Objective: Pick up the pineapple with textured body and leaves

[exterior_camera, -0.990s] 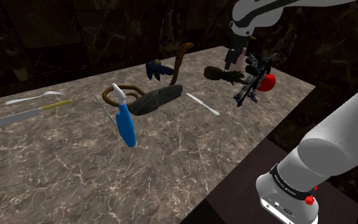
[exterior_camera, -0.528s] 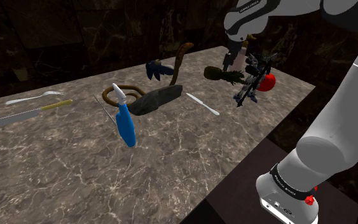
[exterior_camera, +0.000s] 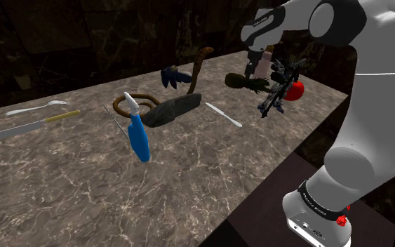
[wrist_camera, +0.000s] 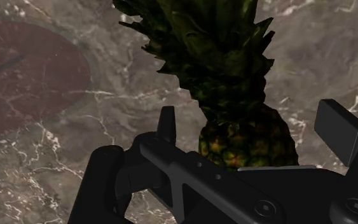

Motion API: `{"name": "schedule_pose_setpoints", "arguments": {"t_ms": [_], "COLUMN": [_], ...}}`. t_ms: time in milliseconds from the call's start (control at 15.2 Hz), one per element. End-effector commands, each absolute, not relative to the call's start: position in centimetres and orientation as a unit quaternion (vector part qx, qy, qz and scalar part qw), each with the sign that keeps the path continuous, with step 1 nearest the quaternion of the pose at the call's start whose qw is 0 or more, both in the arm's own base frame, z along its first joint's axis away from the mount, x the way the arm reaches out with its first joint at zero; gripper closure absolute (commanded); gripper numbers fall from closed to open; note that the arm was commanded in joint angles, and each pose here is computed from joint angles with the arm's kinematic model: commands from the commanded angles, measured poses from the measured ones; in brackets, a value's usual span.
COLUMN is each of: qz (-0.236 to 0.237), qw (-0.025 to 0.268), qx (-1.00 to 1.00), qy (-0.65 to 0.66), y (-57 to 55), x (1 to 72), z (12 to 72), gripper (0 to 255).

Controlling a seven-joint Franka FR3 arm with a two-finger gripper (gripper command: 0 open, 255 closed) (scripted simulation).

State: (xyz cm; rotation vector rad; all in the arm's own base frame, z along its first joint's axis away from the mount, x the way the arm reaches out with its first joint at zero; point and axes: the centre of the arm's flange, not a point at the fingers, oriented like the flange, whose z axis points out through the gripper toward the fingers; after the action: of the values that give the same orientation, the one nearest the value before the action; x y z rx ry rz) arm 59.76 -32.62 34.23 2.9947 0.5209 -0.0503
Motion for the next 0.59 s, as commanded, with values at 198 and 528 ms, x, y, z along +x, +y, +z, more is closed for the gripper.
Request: {"name": "schedule_pose_setpoints", "arguments": {"t_ms": [198,528], "qz": [-0.018,-0.018], "qw": [0.053,0.053], "qx": [0.983,0.983], "qy": [0.175,0.175], "y": [-33.3,-33.3], "x": [60.5,60.5], "z": [31.5,29.6], "gripper": [0,0]}}
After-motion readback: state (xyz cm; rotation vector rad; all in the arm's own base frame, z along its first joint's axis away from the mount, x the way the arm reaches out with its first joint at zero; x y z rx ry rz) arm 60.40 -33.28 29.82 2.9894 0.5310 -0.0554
